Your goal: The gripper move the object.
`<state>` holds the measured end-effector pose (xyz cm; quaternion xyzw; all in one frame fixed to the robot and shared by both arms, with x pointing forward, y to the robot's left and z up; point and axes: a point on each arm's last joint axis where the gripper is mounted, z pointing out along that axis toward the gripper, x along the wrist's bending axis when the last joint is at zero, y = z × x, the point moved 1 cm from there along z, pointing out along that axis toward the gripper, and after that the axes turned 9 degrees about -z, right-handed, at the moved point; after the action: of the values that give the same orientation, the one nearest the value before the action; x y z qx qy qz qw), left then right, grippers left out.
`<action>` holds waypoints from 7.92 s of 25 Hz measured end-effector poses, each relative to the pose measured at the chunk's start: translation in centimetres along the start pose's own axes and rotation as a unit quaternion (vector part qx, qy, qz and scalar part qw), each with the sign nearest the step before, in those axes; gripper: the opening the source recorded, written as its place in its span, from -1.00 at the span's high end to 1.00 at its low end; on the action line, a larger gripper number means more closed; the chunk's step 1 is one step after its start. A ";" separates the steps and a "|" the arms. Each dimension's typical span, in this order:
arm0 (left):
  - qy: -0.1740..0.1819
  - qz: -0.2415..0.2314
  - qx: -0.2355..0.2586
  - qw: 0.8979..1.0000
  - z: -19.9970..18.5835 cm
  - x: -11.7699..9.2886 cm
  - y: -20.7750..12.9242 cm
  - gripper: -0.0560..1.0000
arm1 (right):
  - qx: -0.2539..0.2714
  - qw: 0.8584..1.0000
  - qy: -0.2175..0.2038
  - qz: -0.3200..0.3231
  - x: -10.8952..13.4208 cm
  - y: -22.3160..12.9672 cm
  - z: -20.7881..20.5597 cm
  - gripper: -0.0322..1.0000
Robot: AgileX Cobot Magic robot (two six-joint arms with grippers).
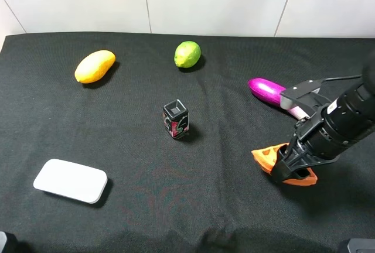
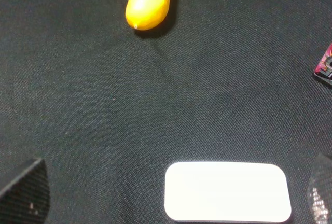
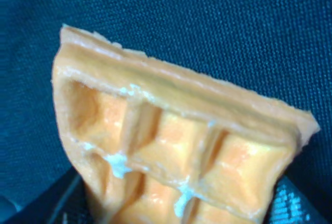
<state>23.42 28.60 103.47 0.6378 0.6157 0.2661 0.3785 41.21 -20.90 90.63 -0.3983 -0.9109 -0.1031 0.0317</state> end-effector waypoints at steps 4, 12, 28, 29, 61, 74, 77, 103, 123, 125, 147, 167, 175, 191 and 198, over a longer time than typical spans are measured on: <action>0.000 0.000 0.000 1.000 0.0 0.0 0.0 -0.99 | 0.007 1.000 0.015 0.008 0.2 0.7 -1.1 0.02; 0.000 0.000 0.000 1.000 0.0 0.0 0.0 -0.99 | 0.023 0.999 0.030 0.017 0.1 2.8 -3.7 0.02; 0.000 0.000 0.000 1.000 0.0 0.0 0.0 -0.99 | -0.016 0.998 -0.013 0.057 -1.3 8.1 -9.1 0.02; 0.000 0.000 0.000 1.000 0.0 0.0 0.0 -0.99 | -0.016 0.998 -0.015 0.059 -1.5 8.5 -9.2 0.02; 0.000 0.000 0.000 1.000 0.0 0.0 0.0 -0.99 | -0.084 0.990 -0.065 0.091 -8.5 24.1 -6.7 0.02; 0.000 0.000 0.000 1.000 0.0 0.0 0.0 -0.99 | -0.155 0.978 -0.068 0.124 -10.1 26.5 -2.7 0.02; 0.000 0.000 0.000 1.000 0.0 0.0 0.0 -0.99 | -0.163 0.976 -0.072 0.125 -10.4 26.8 -1.9 0.02; 0.000 0.000 0.000 1.000 0.0 0.0 0.0 -0.99 | -0.174 0.970 -0.120 0.119 -13.2 27.2 4.2 0.02; 0.000 0.000 0.000 1.000 0.0 0.0 0.0 -0.99 | -0.161 0.972 -0.125 0.114 -13.4 27.0 4.7 -0.23; 0.000 0.000 0.000 1.000 0.0 0.0 0.0 -0.99 | -0.161 0.972 -0.125 0.114 -13.4 27.0 4.7 -0.34; 0.000 0.000 0.000 1.000 0.0 0.0 0.0 -0.99 | -0.148 0.975 -0.121 0.113 -12.1 26.5 -0.1 -0.41; 0.000 0.000 0.000 1.000 0.0 0.0 0.0 -0.99 | -0.055 0.988 -0.085 0.120 -8.6 22.8 -8.9 -0.41; 0.000 0.000 0.000 1.000 0.0 0.0 0.0 -0.99 | -0.050 0.990 -0.063 0.112 -7.1 21.4 -11.4 -0.41; 0.000 0.000 0.000 1.000 0.0 0.0 0.0 -0.99 | -0.080 0.991 -0.035 0.100 -2.3 13.7 -16.5 -0.41; 0.000 0.000 0.000 1.000 0.0 0.0 0.0 -0.99 | -0.082 0.991 -0.026 0.103 -0.2 9.0 -17.1 -0.41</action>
<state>23.42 28.60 103.47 0.6378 0.6157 0.2661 0.3785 47.45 -18.74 108.79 -0.4935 -0.8541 -0.1636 -0.0146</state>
